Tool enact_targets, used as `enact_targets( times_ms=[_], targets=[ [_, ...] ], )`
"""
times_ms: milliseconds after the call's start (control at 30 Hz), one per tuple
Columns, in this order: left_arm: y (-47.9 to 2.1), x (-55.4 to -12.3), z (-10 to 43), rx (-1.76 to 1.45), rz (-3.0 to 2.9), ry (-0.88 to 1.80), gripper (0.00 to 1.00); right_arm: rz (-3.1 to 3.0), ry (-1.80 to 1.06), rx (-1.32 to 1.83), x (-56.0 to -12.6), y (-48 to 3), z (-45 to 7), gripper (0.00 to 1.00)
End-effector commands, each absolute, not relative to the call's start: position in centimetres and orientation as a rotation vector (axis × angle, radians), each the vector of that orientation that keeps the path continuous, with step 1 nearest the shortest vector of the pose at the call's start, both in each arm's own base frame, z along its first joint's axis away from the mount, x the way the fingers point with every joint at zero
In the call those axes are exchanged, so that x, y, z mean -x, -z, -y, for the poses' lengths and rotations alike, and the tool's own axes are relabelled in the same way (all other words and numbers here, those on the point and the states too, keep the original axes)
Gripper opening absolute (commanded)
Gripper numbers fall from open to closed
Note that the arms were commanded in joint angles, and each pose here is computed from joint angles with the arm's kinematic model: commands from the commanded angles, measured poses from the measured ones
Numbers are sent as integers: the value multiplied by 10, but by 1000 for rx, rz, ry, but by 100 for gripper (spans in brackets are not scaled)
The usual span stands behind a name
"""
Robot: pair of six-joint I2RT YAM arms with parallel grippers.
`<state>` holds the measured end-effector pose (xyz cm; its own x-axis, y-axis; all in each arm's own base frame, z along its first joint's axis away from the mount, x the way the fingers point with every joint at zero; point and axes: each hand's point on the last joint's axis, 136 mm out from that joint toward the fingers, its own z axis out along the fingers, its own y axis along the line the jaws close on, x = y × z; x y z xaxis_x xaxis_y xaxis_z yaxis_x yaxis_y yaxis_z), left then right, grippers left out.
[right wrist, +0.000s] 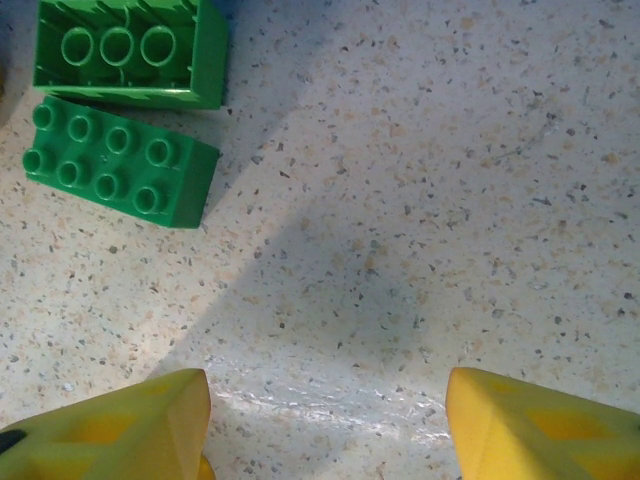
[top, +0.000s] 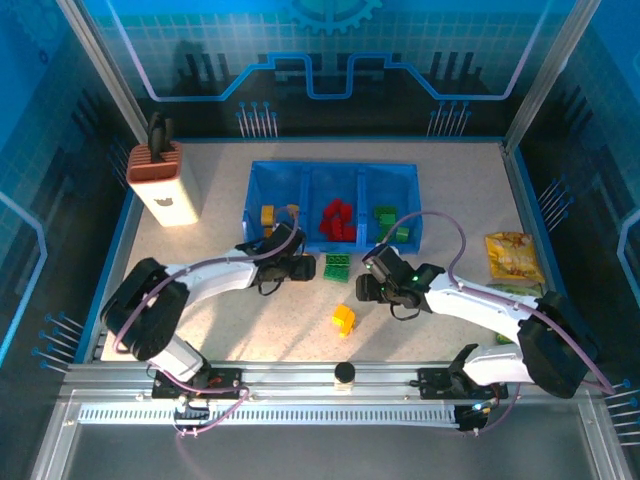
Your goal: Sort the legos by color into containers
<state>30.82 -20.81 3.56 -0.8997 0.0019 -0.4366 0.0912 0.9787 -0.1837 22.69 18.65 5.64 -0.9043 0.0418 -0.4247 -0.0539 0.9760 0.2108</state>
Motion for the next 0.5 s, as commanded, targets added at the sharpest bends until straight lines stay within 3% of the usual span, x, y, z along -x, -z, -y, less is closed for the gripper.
enact_targets(
  times_ms=[0, 133, 267, 467],
  targets=[
    [-32, -309, 204, -158, -2693, 146, 62, -2676, -305, -28, -226, -56, -183, 65],
    [-28, -311, 208, -174, -2697, 145, 52, -2674, -309, -32, -226, -56, -182, 65],
    [-29, -310, 209, -187, -2695, 130, 37, -2675, -309, -33, -226, -55, -182, 65],
    [-49, -293, 208, -220, -2665, 100, 30, -2667, -309, -38, -225, -57, -179, 65]
  ],
)
